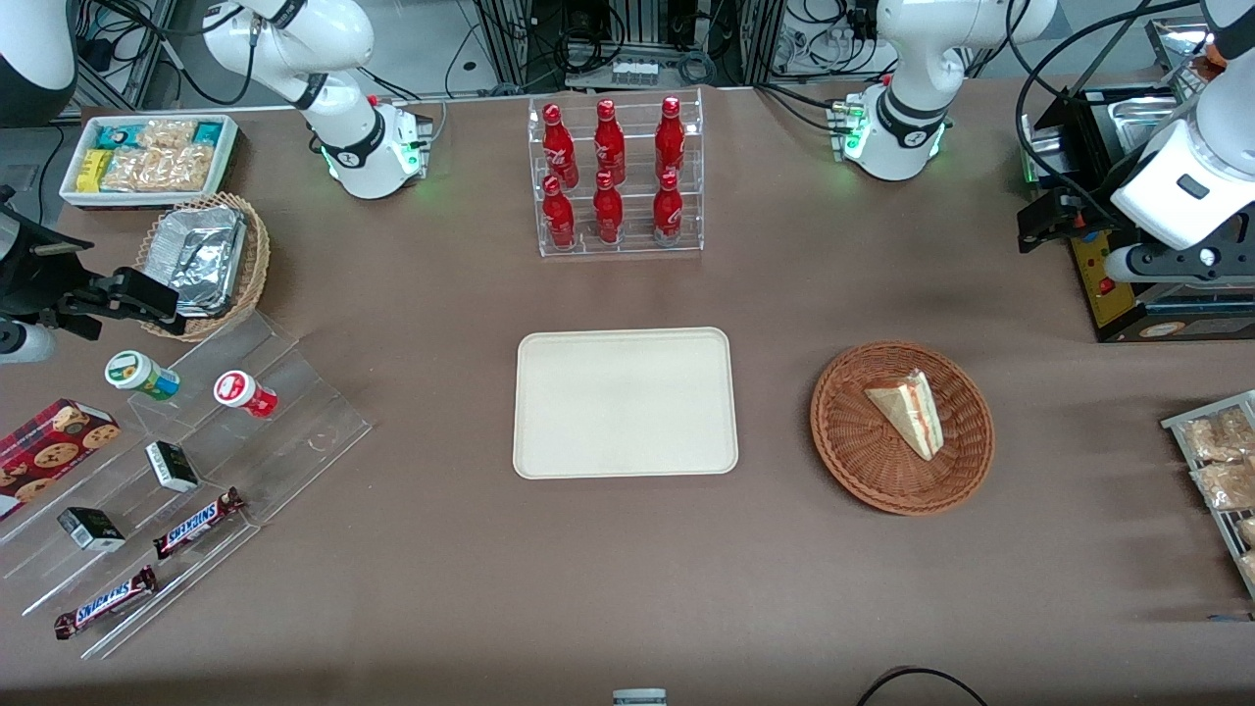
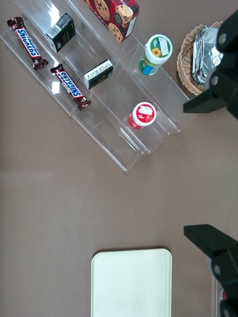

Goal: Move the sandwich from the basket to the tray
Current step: 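Move the left gripper over the wrapped sandwich in the wicker basket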

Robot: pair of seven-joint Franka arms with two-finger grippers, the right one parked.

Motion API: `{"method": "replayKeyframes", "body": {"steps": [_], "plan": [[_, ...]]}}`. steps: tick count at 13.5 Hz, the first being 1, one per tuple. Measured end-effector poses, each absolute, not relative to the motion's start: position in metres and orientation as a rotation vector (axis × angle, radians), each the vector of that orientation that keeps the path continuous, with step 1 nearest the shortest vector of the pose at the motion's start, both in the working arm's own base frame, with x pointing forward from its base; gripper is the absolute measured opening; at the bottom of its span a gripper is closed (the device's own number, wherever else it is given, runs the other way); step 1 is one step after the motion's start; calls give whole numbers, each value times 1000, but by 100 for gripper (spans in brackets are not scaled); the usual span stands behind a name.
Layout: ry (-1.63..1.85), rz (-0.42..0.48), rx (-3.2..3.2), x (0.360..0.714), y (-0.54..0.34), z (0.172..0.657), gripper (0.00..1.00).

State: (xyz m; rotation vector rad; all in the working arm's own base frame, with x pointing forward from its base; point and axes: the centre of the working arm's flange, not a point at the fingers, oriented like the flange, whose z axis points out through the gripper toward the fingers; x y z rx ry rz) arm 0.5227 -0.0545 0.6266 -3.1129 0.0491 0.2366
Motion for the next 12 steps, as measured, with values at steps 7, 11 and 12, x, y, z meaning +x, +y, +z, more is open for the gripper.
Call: {"method": "replayKeyframes", "body": {"steps": [7,11,12], "plan": [[49,264,-3109,527,-54,618,100],[28,300,-3105,532,-46,581,100],[25,298,-3105,534,-45,570,100]]}}
